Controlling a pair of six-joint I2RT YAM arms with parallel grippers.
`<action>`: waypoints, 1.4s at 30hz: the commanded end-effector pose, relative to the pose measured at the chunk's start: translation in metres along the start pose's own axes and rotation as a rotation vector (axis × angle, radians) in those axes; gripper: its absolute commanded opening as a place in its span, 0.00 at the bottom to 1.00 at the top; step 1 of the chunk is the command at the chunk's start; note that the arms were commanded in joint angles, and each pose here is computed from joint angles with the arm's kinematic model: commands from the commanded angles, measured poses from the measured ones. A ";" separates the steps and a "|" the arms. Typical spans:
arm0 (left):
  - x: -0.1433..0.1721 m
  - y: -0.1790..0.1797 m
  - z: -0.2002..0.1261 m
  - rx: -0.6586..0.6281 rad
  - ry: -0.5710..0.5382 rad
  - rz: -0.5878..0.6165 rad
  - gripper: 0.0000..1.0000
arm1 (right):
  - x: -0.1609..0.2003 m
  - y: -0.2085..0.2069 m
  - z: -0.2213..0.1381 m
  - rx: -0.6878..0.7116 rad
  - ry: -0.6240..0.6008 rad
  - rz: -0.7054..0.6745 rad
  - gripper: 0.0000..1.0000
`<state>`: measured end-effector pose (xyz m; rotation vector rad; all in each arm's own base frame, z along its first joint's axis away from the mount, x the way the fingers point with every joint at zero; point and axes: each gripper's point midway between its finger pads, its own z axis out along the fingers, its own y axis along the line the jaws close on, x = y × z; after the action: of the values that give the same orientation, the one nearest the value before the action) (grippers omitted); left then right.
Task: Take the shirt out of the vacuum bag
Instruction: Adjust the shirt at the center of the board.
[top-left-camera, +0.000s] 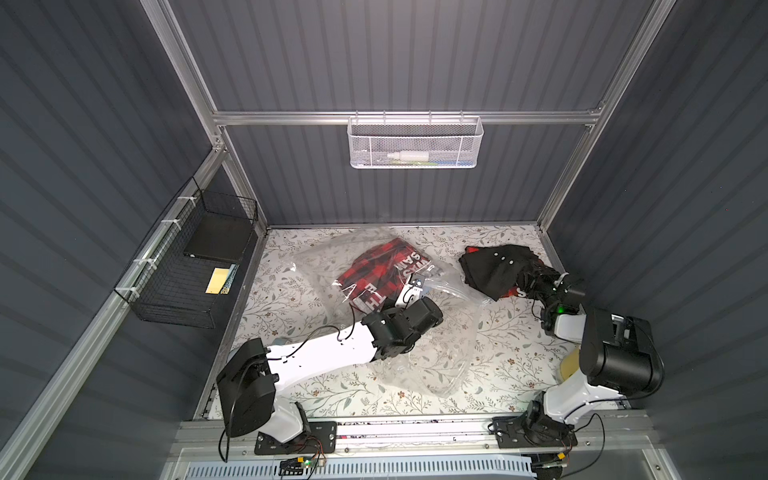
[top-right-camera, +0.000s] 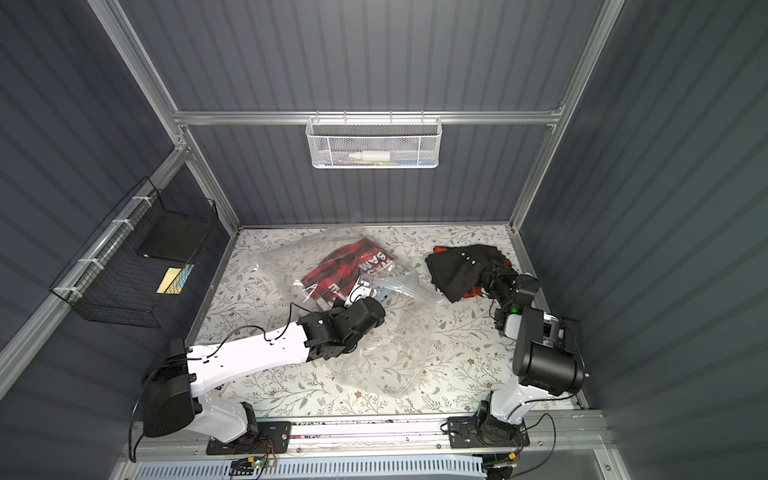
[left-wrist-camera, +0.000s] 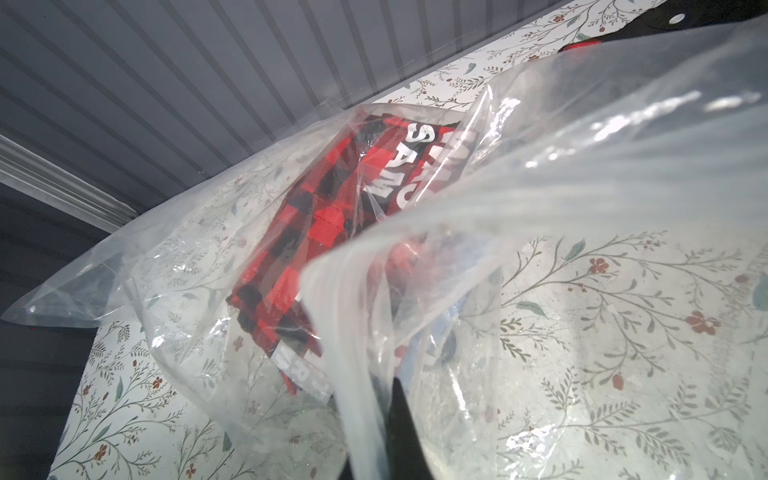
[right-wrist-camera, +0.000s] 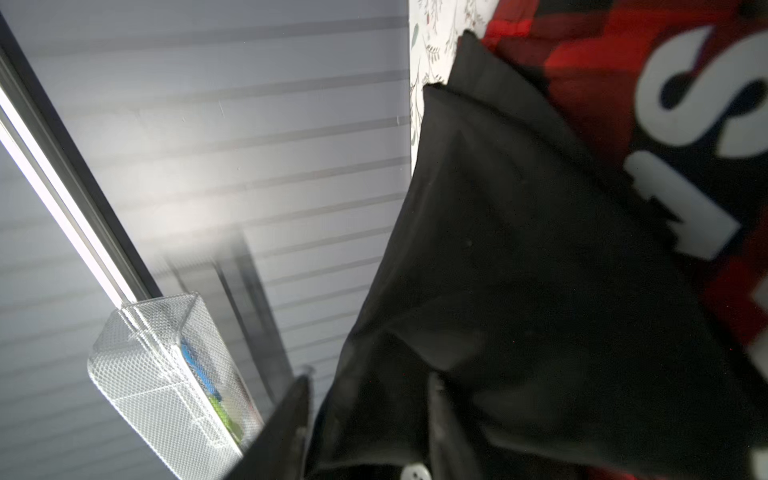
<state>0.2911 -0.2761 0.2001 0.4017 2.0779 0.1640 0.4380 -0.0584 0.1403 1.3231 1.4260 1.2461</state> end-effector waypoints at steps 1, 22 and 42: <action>-0.004 0.000 0.001 0.004 0.009 -0.007 0.00 | -0.006 0.011 0.002 -0.029 -0.020 -0.034 0.23; 0.004 0.005 -0.003 0.016 0.007 -0.026 0.00 | -0.027 0.026 0.010 0.367 -0.206 -0.653 0.00; 0.018 0.004 -0.001 0.025 0.033 -0.011 0.00 | -0.033 -0.024 -0.040 0.545 -0.316 -0.580 0.36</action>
<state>0.2848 -0.2709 0.1902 0.4199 2.0979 0.1507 0.4081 -0.0975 0.1350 1.2025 1.7600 0.2706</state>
